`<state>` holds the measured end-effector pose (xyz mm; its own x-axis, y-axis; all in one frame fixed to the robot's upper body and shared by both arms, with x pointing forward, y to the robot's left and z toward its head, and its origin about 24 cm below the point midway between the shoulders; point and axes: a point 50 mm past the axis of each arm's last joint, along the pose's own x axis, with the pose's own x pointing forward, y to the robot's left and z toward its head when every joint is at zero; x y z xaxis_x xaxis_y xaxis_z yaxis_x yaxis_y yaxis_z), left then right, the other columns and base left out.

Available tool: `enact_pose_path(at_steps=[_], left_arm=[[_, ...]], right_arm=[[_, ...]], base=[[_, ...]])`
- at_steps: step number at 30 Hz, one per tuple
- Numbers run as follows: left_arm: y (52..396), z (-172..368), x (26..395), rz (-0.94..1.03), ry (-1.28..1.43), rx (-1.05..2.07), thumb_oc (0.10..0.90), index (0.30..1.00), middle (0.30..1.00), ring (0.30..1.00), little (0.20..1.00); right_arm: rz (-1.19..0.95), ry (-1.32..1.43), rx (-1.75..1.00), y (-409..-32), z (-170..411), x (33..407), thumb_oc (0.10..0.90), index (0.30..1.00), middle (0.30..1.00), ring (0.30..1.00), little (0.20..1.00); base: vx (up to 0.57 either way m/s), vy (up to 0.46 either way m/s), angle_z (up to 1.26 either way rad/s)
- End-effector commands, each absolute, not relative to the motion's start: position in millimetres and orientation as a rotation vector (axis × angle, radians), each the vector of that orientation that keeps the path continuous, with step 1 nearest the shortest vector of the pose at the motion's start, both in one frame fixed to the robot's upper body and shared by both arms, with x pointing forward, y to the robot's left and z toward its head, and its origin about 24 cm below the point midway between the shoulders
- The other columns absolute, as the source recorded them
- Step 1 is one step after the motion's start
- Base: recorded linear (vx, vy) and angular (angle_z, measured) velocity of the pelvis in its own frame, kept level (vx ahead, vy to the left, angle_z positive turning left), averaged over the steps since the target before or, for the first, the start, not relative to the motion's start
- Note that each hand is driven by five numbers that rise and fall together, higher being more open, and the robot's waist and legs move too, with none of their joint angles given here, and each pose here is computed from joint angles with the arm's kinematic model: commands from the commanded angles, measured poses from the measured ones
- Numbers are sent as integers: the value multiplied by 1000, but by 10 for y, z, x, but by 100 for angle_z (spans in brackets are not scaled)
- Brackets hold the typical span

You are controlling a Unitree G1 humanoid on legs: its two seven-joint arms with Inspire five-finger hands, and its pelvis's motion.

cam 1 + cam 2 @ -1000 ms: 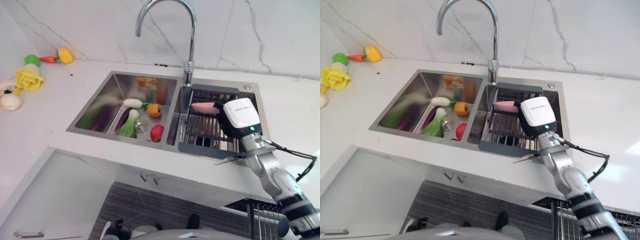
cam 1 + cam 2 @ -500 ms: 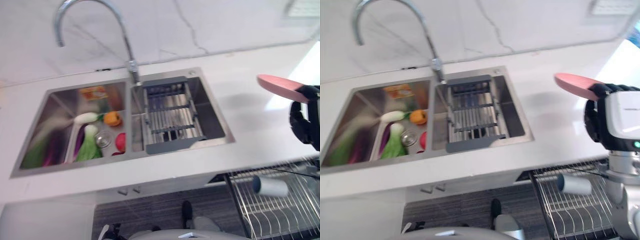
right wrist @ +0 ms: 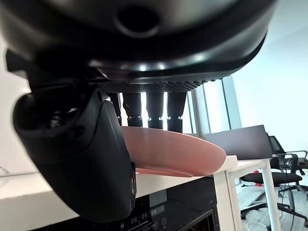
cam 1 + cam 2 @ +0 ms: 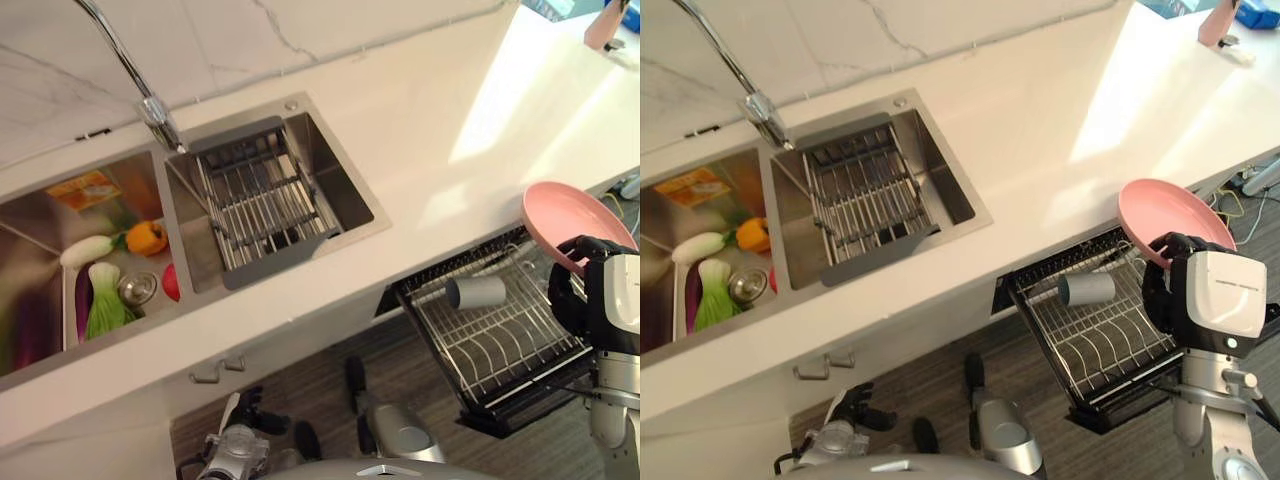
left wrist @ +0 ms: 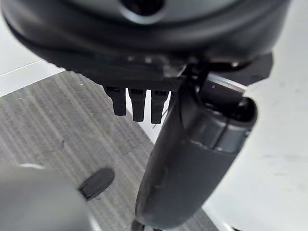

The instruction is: Place the dishes in the dishwasher.

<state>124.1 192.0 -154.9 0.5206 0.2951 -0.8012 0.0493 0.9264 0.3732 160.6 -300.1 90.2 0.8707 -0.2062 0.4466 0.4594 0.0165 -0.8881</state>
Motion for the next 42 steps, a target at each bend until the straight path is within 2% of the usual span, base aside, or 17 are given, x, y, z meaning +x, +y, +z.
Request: enact_pose_path(at_steps=[1, 10, 16, 19, 23, 26, 30, 37, 42], left_arm=[[2147, -1548, 1155, 198, 1044, 454, 800, 900, 900, 900, 900], [2236, -1549, 1115, 235, 1070, 485, 800, 900, 900, 900, 900], [2228, -1548, 1118, 244, 1066, 481, 800, 900, 900, 900, 900], [2136, -1529, 1202, 251, 1021, 462, 800, 900, 900, 900, 900], [2065, -1537, 1201, 218, 1009, 473, 800, 900, 900, 900, 900], [2045, -1543, 1189, 208, 1011, 473, 800, 900, 900, 900, 900], [2065, -1556, 1154, 204, 1030, 481, 800, 900, 900, 900, 900], [2135, -1571, 1088, 211, 1069, 484, 800, 900, 900, 900, 900], [2148, -1578, 1055, 211, 1079, 483, 800, 900, 900, 900, 900]], right_arm=[[-430, -169, -1551, -3043, 861, 1740, 400, 300, 300, 300, 300], [-256, 42, -1539, -2989, 287, 1675, 400, 300, 300, 300, 300], [-284, 48, -1544, -2991, 275, 1620, 400, 300, 300, 300, 300], [-569, -72, -1437, -3081, 556, 1589, 400, 300, 300, 300, 300], [-791, -199, -1381, -3154, 836, 1538, 400, 300, 300, 300, 300], [-863, -254, -1313, -3144, 940, 1508, 400, 300, 300, 300, 300], [-769, -210, -1252, -3074, 836, 1531, 400, 300, 300, 300, 300], [-465, 9, -1214, -2929, 392, 1561, 400, 300, 300, 300, 300], [-412, 73, -1203, -2944, 273, 1588, 400, 300, 300, 300, 300]], base=[[-96, 36, 10], [-30, 11, 7], [11, -1, -3], [6, -2, 2], [30, 4, 7], [27, -1, -8], [6, -8, -21], [-5, -9, 3], [-8, -7, 4]])
